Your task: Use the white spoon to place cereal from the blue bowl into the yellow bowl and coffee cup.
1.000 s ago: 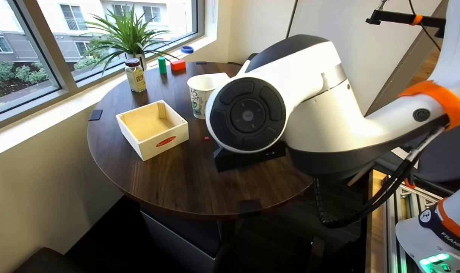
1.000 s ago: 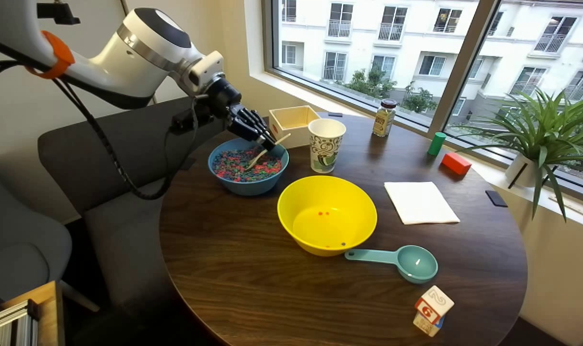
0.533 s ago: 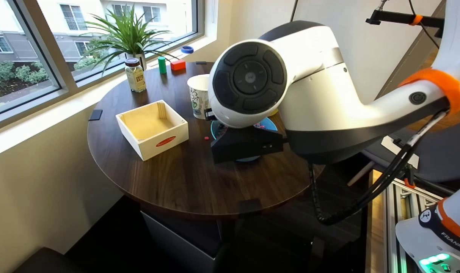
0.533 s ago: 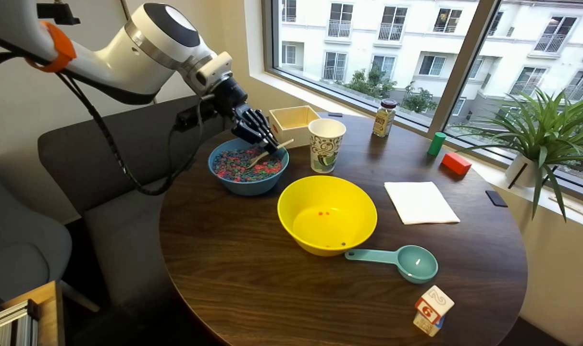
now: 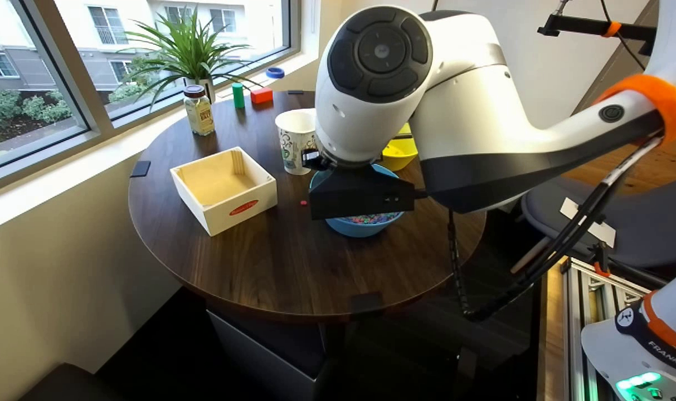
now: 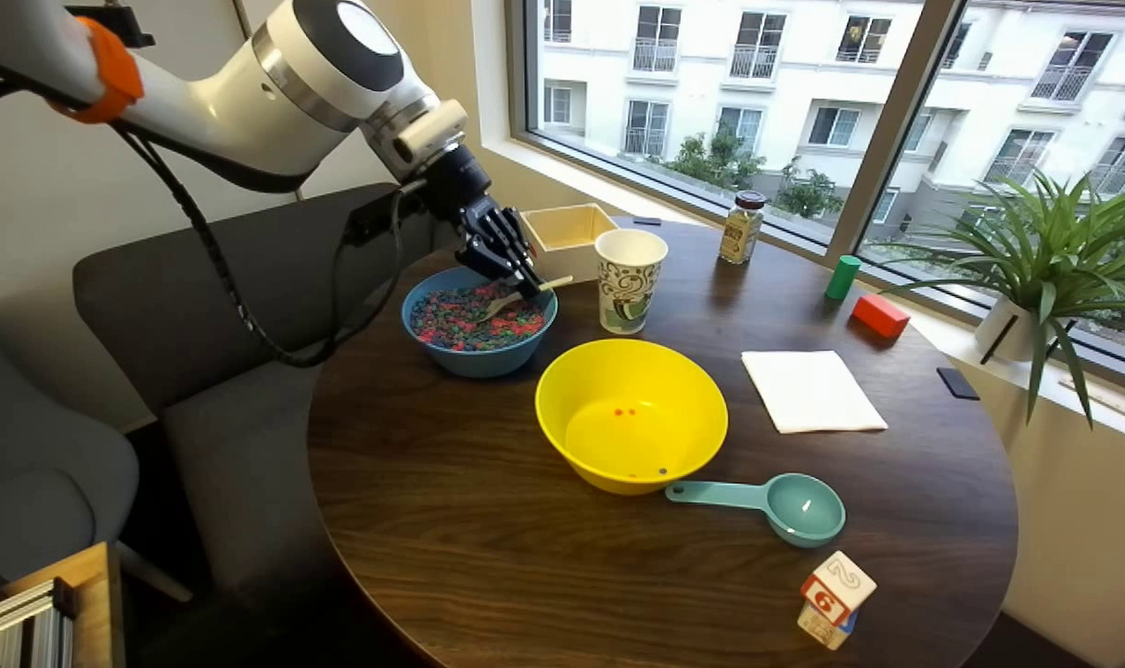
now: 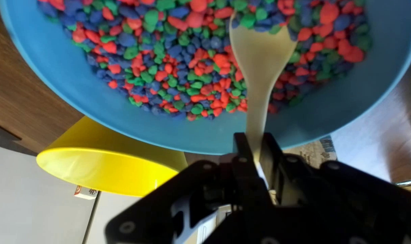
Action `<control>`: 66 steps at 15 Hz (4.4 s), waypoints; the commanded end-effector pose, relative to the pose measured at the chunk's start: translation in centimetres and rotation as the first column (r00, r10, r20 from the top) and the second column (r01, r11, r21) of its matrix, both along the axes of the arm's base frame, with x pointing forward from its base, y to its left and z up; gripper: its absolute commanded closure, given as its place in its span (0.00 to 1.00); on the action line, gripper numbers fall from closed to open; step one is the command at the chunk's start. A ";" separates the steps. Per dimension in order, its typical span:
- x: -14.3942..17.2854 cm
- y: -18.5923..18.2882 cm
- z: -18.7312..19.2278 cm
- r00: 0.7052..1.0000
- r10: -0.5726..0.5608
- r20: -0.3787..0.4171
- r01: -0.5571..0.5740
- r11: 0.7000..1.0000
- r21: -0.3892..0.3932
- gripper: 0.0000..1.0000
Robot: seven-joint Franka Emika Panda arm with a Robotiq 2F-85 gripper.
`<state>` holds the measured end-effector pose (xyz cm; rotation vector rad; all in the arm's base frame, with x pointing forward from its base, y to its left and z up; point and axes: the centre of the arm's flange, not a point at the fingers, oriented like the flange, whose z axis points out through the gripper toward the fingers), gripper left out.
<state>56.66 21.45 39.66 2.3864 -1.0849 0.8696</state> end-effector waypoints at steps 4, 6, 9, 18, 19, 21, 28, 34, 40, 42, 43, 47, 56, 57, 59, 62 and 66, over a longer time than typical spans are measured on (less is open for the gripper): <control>-1.3 -1.5 1.3 1.000 -0.004 -0.010 0.005 0.995 0.104 0.97; -1.4 -1.9 1.9 1.000 -0.006 -0.014 0.008 0.993 0.120 0.97; -1.9 -2.5 3.5 1.000 0.000 -0.018 0.003 0.992 0.128 0.97; -3.6 -6.1 6.8 0.999 -0.010 -0.031 0.015 0.985 0.173 0.97; -3.9 -6.7 7.2 0.999 -0.020 -0.029 0.024 0.984 0.175 0.97; -4.5 -7.9 7.9 0.999 -0.044 -0.022 0.047 0.984 0.172 0.97; -4.3 -10.6 10.7 0.994 -0.102 0.029 0.097 0.984 0.150 0.86; -4.4 -12.0 11.3 0.990 -0.133 0.047 0.126 0.984 0.128 0.97; -4.6 -16.2 12.8 0.977 -0.200 0.068 0.192 0.975 0.112 0.97; -4.5 -17.8 12.7 0.971 -0.232 0.062 0.225 0.969 0.101 0.97; -4.5 -18.7 12.7 0.965 -0.255 0.066 0.250 0.965 0.080 0.97; -4.4 -21.1 12.6 0.951 -0.301 0.076 0.301 0.953 0.008 0.97; -2.9 -22.4 12.1 0.925 -0.357 0.127 0.371 0.923 -0.106 0.97; -2.6 -22.3 12.0 0.924 -0.356 0.136 0.372 0.921 -0.118 0.97; -2.0 -22.2 11.7 0.923 -0.355 0.149 0.376 0.916 -0.141 0.97; -1.5 -22.0 11.2 0.921 -0.354 0.162 0.380 0.908 -0.175 0.97; -0.7 -21.8 10.7 0.918 -0.357 0.172 0.389 0.898 -0.208 0.97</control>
